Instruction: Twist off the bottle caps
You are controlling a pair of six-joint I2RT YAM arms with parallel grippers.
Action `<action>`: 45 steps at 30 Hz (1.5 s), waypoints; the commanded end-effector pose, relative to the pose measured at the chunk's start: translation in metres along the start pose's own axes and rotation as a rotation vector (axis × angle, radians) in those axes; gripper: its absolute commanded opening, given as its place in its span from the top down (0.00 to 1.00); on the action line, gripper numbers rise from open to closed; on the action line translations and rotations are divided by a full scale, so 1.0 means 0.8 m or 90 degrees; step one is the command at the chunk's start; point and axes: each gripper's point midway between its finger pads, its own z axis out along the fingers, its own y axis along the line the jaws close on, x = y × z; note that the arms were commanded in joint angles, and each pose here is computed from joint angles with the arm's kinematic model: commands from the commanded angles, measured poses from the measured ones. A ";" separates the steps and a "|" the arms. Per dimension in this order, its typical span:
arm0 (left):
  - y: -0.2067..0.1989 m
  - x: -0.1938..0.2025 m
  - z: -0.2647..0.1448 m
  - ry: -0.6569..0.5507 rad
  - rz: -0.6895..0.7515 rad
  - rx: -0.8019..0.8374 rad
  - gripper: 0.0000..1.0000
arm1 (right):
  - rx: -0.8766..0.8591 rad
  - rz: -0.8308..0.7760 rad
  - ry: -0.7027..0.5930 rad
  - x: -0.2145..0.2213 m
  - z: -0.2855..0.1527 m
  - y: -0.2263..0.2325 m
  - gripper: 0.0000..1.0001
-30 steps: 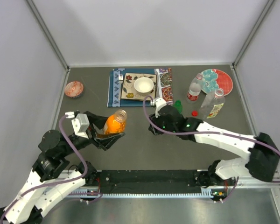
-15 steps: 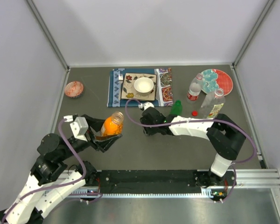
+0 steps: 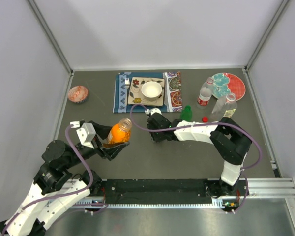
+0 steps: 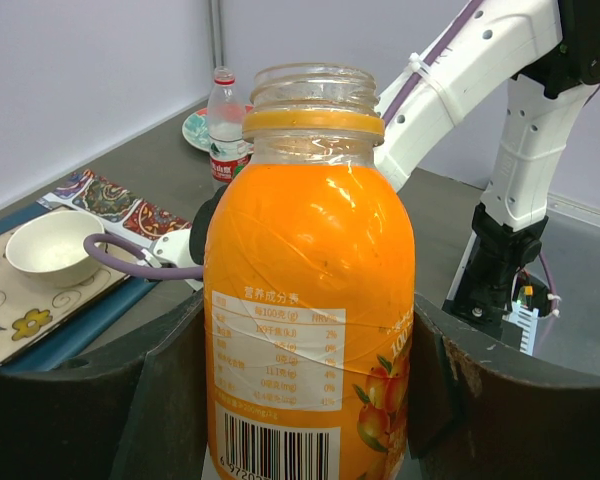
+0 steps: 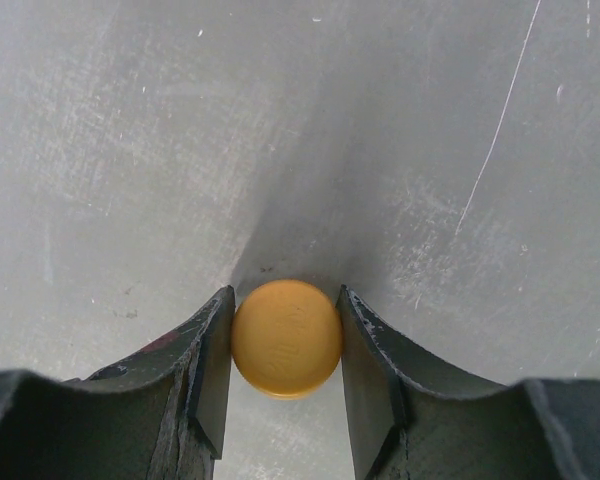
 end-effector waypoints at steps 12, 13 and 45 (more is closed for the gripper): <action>-0.003 -0.008 0.002 -0.018 0.000 0.008 0.63 | 0.024 0.020 0.003 0.001 -0.009 -0.012 0.50; -0.003 -0.008 0.002 -0.019 0.000 0.009 0.63 | 0.023 0.021 0.003 0.002 -0.009 -0.011 0.49; -0.004 0.030 0.062 0.047 -0.041 0.075 0.61 | -0.661 0.023 -0.416 -0.185 -0.479 0.139 0.12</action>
